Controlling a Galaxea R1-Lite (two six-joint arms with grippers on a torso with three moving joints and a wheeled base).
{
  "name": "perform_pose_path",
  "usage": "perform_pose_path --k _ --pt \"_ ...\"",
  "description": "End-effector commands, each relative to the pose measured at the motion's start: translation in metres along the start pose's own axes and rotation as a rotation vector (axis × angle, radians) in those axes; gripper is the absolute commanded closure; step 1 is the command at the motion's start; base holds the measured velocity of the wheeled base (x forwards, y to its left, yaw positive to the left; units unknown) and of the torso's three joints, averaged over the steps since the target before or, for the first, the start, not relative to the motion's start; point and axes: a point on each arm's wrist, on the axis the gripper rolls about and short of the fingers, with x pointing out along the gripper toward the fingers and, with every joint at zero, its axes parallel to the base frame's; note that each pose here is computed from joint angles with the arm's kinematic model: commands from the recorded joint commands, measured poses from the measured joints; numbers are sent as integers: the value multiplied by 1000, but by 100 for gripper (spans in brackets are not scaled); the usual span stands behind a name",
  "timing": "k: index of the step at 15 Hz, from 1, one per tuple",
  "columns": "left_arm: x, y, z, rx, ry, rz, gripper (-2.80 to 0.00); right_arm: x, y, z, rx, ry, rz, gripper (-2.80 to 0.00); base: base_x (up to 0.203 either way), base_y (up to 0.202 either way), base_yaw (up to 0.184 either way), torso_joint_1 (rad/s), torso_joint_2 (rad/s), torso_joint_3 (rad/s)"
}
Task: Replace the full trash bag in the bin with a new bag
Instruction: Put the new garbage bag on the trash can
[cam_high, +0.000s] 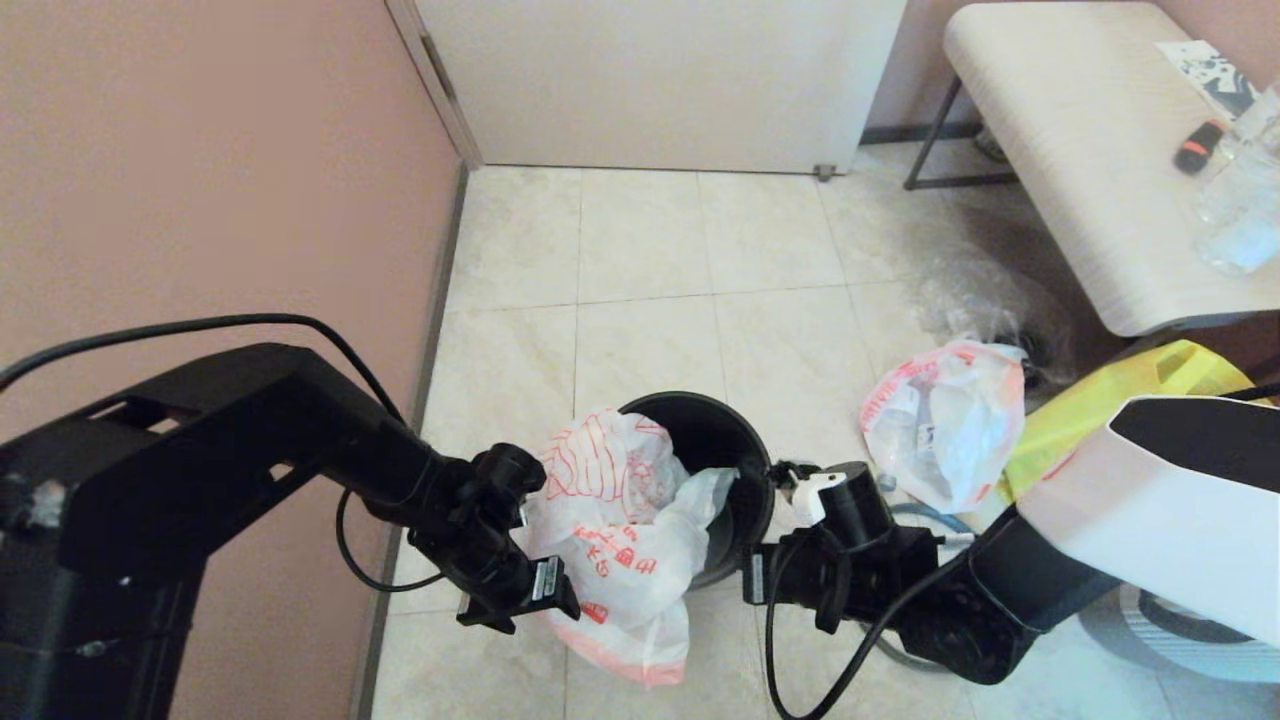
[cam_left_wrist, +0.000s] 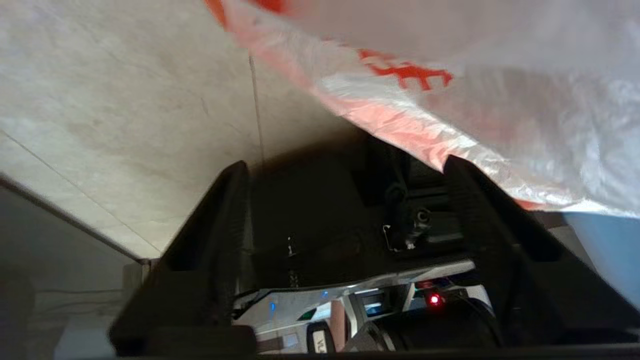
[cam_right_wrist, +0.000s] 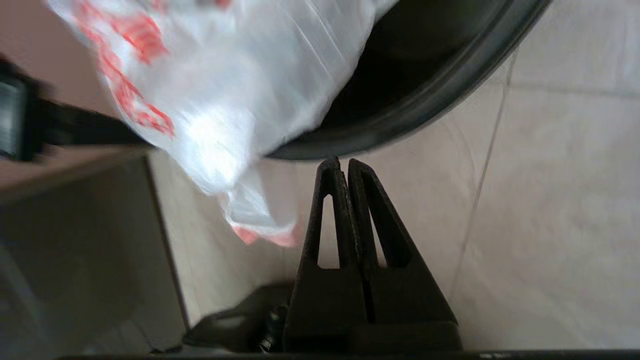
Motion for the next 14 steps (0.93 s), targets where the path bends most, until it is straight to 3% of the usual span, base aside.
perform_pose_path --k 1,5,7,12,14 --pt "10 -2 -2 7 24 9 -280 -9 0 9 9 -31 6 0 0 0 0 0 0 0" --pt "25 1 5 53 17 95 -280 -19 -2 21 53 -50 57 0 0 0 0 0 0 0" --pt "25 2 -11 114 66 152 -280 -16 -5 22 58 -51 49 0 0 0 0 0 0 0" --pt "46 18 -12 203 3 511 -280 -14 -8 23 61 -54 43 0 0 0 0 0 0 0" --pt "50 21 -26 236 -22 563 -280 -13 -9 25 63 -59 40 0 0 0 0 0 0 0"
